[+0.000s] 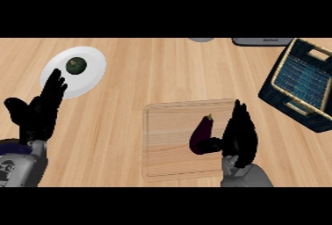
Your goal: Pick the eggplant from the cutting board and place it in the basket
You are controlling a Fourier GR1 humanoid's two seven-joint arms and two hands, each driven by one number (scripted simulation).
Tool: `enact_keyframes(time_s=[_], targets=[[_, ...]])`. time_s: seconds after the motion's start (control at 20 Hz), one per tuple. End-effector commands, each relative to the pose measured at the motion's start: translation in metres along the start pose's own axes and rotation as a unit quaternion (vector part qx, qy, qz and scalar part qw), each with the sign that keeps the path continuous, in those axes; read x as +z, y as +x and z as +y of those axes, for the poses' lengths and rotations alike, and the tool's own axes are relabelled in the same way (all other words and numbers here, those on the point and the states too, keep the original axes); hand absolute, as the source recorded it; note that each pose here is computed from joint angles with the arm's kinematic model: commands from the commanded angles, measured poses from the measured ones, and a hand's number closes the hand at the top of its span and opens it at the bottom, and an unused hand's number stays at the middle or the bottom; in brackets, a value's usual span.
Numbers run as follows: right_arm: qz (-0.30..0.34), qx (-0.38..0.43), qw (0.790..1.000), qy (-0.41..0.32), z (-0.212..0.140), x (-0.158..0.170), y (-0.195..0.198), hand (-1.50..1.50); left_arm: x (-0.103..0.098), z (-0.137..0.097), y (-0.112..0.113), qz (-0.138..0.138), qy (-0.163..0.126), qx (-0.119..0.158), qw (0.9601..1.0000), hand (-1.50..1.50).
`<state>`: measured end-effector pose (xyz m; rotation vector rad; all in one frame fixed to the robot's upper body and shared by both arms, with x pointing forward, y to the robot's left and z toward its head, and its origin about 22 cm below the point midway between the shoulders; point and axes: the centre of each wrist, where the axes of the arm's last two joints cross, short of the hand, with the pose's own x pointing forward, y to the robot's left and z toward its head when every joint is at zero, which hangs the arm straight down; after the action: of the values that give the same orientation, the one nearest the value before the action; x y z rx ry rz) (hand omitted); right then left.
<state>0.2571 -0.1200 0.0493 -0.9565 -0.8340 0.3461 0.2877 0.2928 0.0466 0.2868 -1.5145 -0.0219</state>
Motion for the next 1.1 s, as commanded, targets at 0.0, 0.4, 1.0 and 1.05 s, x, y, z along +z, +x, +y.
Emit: enact_keyframes(time_s=[0.0,0.4,1.0,1.05], targets=[[0.082,-0.024,0.996,-0.015,0.014,0.013,0.01,-1.5,-0.007,-0.003,-0.003,0.003,-0.009,-0.003,1.0,0.0],[0.074,-0.046,0.996,-0.015,0.014,0.013,0.01,-1.5,-0.008,-0.011,0.005,-0.001,-0.004,-0.001,1.0,0.0],[0.108,-0.009,0.994,-0.016,0.033,-0.003,-0.003,-1.5,-0.011,-0.007,0.005,-0.001,-0.009,0.006,0.9999,0.0],[0.114,-0.005,0.993,-0.014,0.047,-0.012,-0.005,-1.5,-0.002,-0.025,0.002,-0.017,-0.001,0.002,0.9999,0.0]])
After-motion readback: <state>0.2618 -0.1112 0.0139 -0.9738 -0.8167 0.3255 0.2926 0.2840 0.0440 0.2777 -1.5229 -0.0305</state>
